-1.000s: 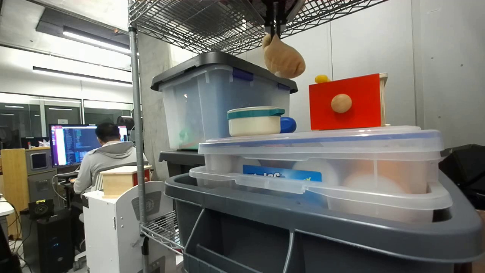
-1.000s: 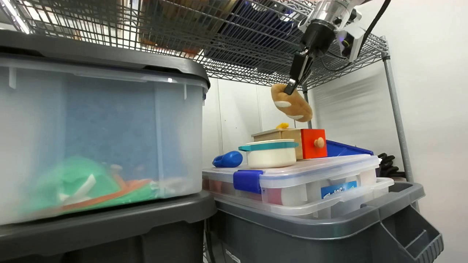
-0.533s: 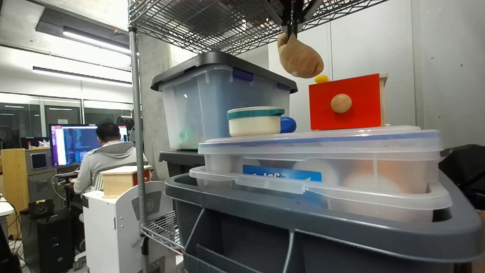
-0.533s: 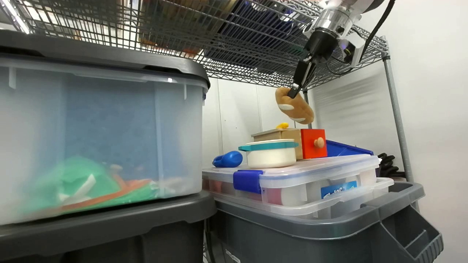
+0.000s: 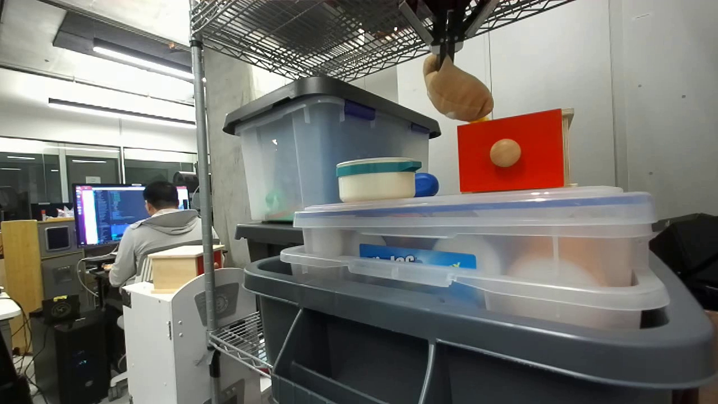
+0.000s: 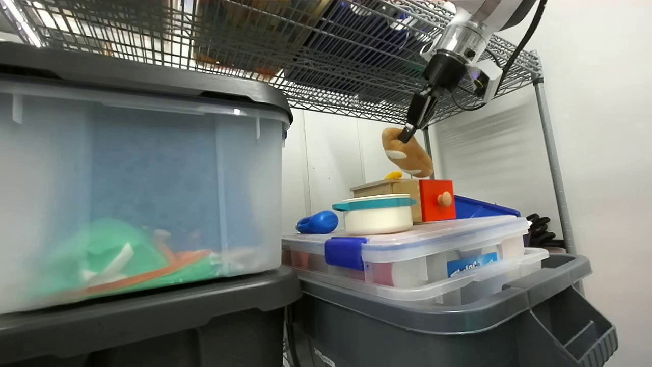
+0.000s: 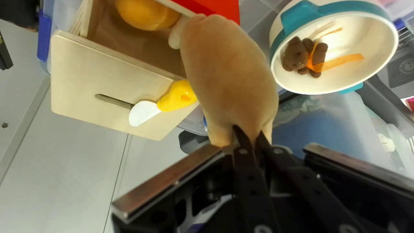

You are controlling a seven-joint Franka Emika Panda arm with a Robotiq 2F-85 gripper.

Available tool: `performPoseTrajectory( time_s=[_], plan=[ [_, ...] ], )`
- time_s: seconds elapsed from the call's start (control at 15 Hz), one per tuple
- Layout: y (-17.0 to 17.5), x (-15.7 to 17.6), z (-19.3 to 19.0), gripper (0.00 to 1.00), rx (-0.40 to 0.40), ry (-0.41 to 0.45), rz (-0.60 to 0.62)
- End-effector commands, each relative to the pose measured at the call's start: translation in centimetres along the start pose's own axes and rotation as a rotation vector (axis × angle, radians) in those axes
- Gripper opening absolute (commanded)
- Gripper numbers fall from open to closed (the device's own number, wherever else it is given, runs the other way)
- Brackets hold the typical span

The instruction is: Put the brown object in the drawer, then put in the white bowl, then put the knife in the drawer

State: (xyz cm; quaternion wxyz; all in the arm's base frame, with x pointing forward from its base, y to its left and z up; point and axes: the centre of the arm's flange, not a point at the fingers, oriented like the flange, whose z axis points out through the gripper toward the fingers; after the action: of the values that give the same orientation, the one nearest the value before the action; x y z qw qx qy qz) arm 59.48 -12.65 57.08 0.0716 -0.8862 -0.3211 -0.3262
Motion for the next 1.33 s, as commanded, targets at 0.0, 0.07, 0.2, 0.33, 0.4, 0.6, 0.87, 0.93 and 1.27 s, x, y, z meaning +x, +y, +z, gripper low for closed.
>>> performPoseTrajectory(
  time_s=[0.0, 0.07, 0.2, 0.33, 0.4, 0.6, 0.87, 0.93, 1.27],
  plan=[
    [2.0, 0.4, -0.7, 0.02, -0.011, 0.036, -0.048],
    [2.3, 0.4, -0.9, 0.02, -0.016, 0.037, -0.051],
    [3.1, 0.1, -1.4, 0.02, -0.022, 0.041, -0.053],
    [3.6, -0.5, -1.5, 0.02, -0.021, 0.043, -0.058],
    [4.0, -0.9, -1.3, 0.02, -0.019, 0.046, -0.058],
    [4.8, -1.9, -0.7, 0.02, -0.008, 0.051, -0.059],
    [6.1, -2.5, -0.1, 0.02, -0.001, 0.046, -0.074],
    [6.5, -2.6, -0.1, 0.02, 0.001, 0.049, -0.077],
    [7.5, -3.3, -0.1, 0.02, 0.028, 0.055, -0.076]
  ],
)
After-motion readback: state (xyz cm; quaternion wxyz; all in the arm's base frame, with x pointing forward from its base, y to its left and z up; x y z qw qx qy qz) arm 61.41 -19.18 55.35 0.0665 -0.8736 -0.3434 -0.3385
